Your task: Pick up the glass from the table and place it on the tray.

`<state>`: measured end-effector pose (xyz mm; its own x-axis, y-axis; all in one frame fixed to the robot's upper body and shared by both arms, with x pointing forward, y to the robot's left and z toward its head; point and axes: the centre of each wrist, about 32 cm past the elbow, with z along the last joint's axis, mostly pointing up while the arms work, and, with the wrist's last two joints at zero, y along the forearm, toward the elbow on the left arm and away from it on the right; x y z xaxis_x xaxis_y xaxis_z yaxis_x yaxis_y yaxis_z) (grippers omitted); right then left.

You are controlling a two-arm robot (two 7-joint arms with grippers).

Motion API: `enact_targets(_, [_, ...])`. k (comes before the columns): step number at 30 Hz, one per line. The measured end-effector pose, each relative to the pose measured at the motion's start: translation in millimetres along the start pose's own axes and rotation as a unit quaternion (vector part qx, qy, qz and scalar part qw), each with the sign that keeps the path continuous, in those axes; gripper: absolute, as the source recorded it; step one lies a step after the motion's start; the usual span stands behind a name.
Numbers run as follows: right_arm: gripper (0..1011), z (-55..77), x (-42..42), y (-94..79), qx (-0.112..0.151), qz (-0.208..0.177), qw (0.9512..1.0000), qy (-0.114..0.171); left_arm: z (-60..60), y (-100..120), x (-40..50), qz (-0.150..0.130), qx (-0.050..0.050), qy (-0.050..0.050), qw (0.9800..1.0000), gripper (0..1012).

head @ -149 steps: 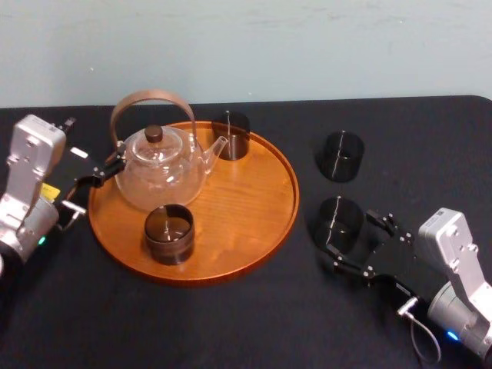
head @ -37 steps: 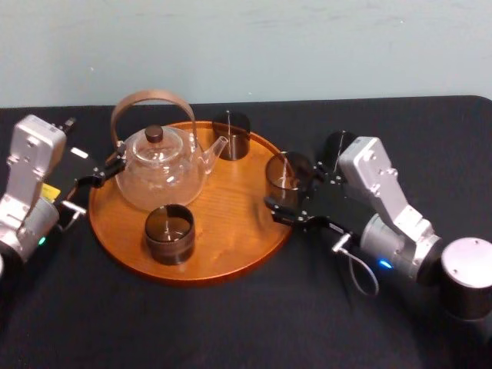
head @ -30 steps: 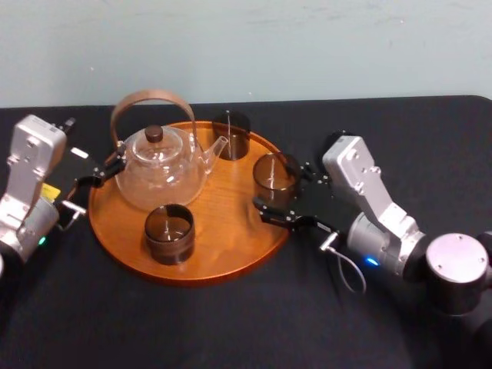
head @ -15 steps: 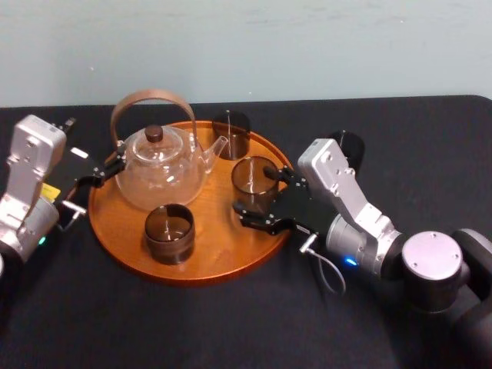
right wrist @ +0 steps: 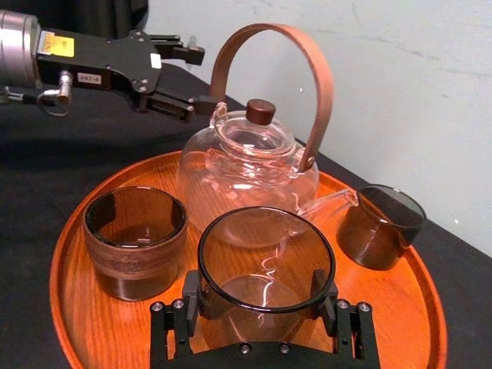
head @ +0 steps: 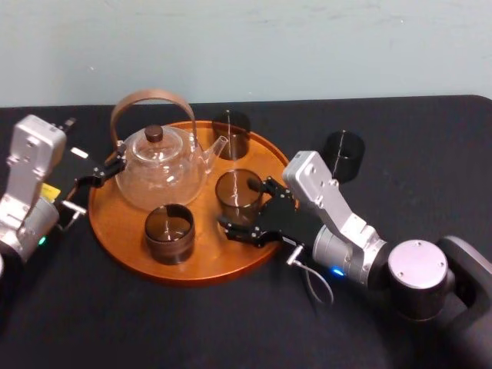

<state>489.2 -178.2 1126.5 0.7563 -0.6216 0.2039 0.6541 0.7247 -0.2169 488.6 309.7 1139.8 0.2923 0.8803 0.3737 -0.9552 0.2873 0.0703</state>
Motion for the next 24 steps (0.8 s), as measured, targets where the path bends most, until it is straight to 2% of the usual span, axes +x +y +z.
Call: enact_targets(24, [920,-16.3,-7.1,12.0,-0.005,0.015,0.9998,0.008,0.0,0,0.0,0.0,0.0,0.0,1.0,1009])
